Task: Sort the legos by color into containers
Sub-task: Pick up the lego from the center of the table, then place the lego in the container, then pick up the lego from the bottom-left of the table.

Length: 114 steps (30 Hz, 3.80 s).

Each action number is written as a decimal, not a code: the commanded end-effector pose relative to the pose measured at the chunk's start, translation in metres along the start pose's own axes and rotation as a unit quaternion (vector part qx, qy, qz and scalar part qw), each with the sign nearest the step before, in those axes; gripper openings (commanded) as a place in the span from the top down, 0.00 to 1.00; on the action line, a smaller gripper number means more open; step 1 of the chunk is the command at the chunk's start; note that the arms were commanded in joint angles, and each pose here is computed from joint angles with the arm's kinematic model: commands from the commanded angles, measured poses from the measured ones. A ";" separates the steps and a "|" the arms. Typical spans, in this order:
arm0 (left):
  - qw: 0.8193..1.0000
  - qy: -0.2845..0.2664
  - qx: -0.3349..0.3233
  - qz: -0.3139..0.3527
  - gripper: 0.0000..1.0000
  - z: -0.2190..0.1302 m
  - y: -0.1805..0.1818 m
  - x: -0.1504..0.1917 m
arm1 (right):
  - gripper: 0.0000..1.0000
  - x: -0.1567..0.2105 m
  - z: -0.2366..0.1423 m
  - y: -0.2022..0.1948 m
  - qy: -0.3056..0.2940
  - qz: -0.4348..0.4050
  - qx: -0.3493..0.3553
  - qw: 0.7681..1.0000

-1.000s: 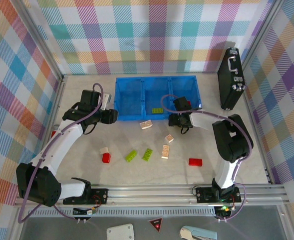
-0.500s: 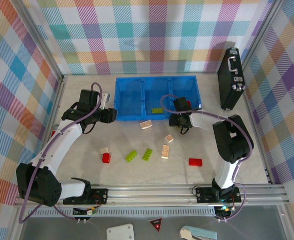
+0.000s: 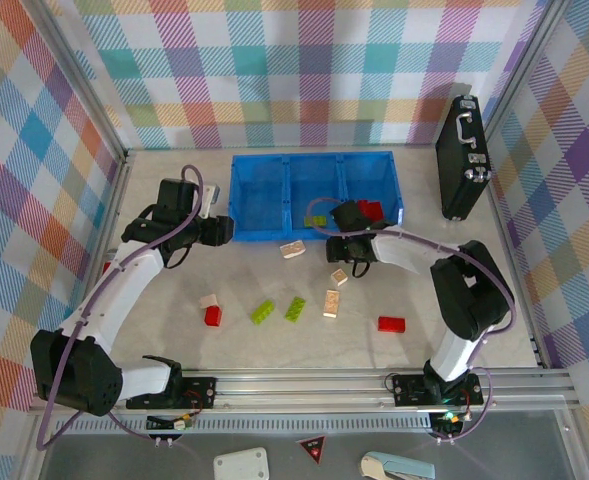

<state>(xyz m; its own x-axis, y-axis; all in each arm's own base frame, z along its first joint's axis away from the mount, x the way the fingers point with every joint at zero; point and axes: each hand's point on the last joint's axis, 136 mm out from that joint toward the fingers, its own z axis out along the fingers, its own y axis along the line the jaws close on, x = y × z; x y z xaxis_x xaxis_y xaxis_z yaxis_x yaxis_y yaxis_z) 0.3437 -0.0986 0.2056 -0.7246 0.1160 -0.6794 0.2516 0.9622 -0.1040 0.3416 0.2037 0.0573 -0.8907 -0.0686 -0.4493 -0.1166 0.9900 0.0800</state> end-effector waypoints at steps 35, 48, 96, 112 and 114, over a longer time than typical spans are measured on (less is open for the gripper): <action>1.000 -0.022 0.010 -0.012 0.32 -0.014 -0.001 0.001 | 0.33 -0.121 0.013 0.067 -0.033 0.009 -0.034 0.999; 1.000 -0.008 0.015 -0.014 0.32 -0.006 -0.002 0.005 | 0.33 -0.135 0.061 0.071 -0.006 0.004 -0.042 0.999; 0.994 0.088 -0.013 -0.055 0.34 0.000 0.007 0.040 | 0.24 -0.072 -0.067 0.072 -0.006 0.013 -0.105 0.994; 0.953 0.202 -0.077 -0.211 0.36 -0.008 0.004 0.140 | 0.24 -0.013 -0.091 0.045 -0.003 0.028 -0.117 0.993; 0.948 0.209 -0.081 -0.226 0.36 -0.007 0.000 0.153 | 0.24 -0.008 -0.092 0.042 -0.004 0.029 -0.115 0.993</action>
<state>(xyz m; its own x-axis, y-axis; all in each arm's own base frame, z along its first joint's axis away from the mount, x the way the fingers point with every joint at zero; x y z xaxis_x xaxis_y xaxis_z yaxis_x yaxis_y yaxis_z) 0.2477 -0.0820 0.1162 -0.9412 -0.1691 -0.2925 -0.1183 0.9759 -0.1836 0.3071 0.2312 0.1362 -0.9071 -0.0293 -0.4198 -0.1568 0.9493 0.2726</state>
